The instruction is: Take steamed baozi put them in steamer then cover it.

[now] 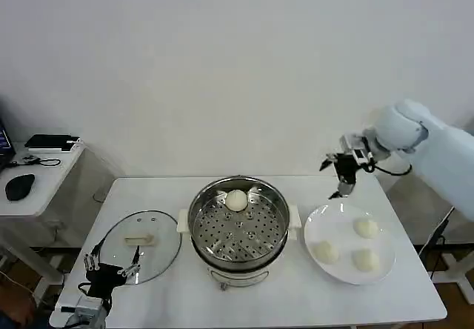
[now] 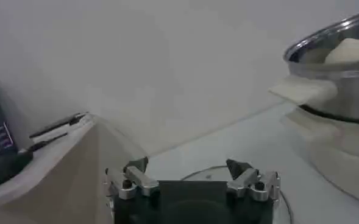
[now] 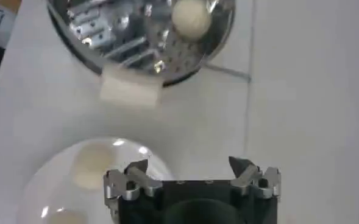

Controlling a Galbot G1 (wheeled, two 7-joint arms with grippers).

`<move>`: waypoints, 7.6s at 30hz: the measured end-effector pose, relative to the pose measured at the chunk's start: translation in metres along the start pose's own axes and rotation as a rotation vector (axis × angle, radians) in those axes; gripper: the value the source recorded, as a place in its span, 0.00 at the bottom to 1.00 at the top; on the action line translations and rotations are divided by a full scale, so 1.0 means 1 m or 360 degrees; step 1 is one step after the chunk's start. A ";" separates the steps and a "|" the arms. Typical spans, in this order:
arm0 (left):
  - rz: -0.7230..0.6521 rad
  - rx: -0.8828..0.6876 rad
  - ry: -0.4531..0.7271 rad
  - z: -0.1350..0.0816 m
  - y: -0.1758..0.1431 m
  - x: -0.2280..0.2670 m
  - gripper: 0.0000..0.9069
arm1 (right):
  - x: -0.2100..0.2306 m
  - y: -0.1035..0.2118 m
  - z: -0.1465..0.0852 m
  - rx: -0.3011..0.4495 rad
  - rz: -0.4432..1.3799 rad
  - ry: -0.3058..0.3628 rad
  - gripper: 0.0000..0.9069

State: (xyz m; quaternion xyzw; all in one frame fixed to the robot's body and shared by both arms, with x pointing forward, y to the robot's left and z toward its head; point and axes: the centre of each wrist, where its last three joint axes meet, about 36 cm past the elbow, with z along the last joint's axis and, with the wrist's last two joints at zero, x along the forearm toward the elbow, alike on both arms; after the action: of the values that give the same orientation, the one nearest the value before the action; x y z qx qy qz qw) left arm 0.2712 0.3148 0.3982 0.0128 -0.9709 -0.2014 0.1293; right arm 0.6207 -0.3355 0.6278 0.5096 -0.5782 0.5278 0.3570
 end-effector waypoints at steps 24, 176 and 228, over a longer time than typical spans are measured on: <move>0.0007 -0.0021 0.0066 0.013 -0.003 0.001 1.00 | -0.099 0.048 0.020 -0.0098 -0.0313 0.0096 1.00; -0.0042 0.0035 -0.0095 -0.022 -0.002 0.005 1.00 | -0.088 -0.030 -0.313 0.0459 -0.0292 -0.0250 1.00; 0.0005 0.0021 -0.0051 -0.017 -0.012 0.012 1.00 | -0.081 0.086 0.056 -0.0028 -0.0354 0.0339 1.00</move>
State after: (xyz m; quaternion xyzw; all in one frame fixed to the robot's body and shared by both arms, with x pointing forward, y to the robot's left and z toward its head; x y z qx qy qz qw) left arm 0.2640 0.2961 0.4109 0.0088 -0.9741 -0.1949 0.1138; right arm 0.5629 -0.3792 0.5188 0.5085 -0.4815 0.5310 0.4771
